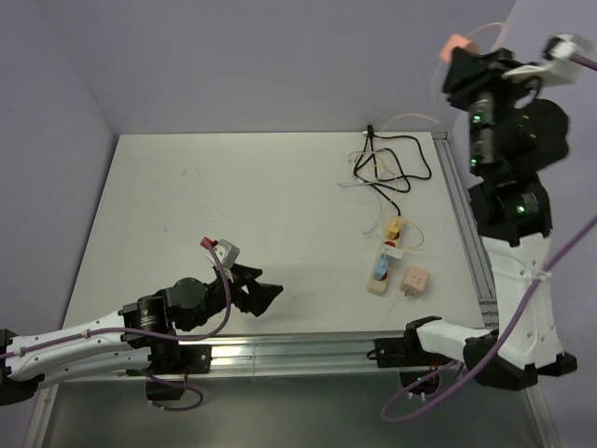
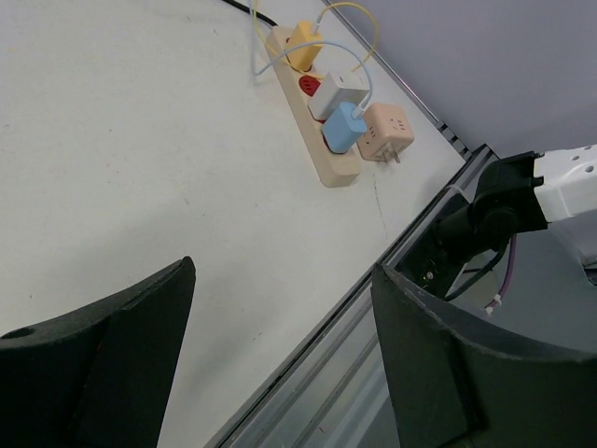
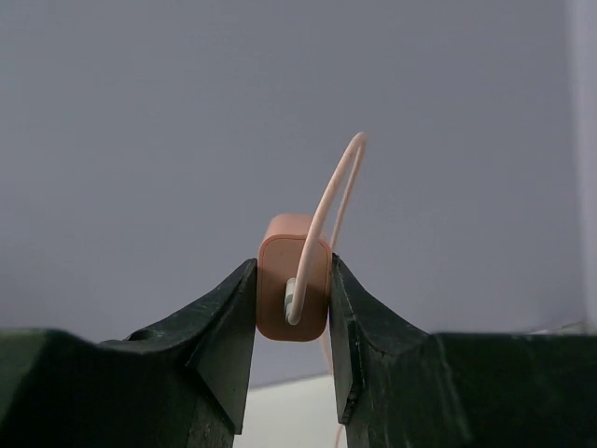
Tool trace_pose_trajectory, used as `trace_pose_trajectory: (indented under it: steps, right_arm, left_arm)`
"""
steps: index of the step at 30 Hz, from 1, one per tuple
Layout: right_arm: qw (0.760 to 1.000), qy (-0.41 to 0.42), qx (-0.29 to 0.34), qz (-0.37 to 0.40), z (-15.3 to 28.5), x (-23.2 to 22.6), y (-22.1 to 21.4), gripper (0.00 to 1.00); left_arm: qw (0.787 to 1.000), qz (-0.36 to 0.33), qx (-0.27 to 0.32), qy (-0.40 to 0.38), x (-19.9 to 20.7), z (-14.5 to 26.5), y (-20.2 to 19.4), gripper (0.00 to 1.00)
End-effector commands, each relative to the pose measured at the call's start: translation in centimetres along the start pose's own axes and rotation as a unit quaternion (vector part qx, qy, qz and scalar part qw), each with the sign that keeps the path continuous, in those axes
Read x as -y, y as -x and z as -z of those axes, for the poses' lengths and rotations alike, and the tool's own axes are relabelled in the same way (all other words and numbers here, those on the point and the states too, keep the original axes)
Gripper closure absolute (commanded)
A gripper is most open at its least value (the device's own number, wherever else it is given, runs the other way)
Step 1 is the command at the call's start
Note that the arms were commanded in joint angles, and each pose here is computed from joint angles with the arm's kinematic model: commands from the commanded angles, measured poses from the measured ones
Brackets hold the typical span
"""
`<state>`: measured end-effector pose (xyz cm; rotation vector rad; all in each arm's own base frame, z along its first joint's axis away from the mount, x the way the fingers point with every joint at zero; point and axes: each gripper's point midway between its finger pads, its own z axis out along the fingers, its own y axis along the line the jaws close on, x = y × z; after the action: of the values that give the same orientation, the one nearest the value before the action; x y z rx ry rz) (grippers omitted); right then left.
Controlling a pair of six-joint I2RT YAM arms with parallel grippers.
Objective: Insert the plug
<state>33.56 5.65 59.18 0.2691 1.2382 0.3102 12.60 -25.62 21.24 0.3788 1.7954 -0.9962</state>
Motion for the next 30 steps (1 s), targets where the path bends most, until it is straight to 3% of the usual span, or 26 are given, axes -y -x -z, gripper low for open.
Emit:
trace_pose_trajectory:
  steps: [1, 12, 21, 30]
  right_arm:
    - [0.996, -0.066, 0.052, 0.005, 1.1, 3.7, 4.4, 1.00]
    - [0.966, -0.228, 0.071, 0.103, 2.4, 10.8, 6.0, 1.00]
    - [0.939, -0.305, -0.003, 0.159, 1.5, 15.5, -0.6, 1.00]
    - [0.922, -0.347, -0.073, 0.153, 2.7, 20.0, -8.2, 1.00]
  left_arm:
    - [0.999, 0.011, 0.016, -0.029, 1.5, 0.0, 1.2, 0.19]
    - [0.999, 0.023, 0.024, -0.037, 1.8, 0.2, 1.5, 0.20]
    - [0.999, 0.021, 0.030, -0.023, 1.0, 1.2, 2.1, 0.20]
    - [0.999, 0.027, 0.027, -0.034, 1.1, 1.9, 2.0, 0.20]
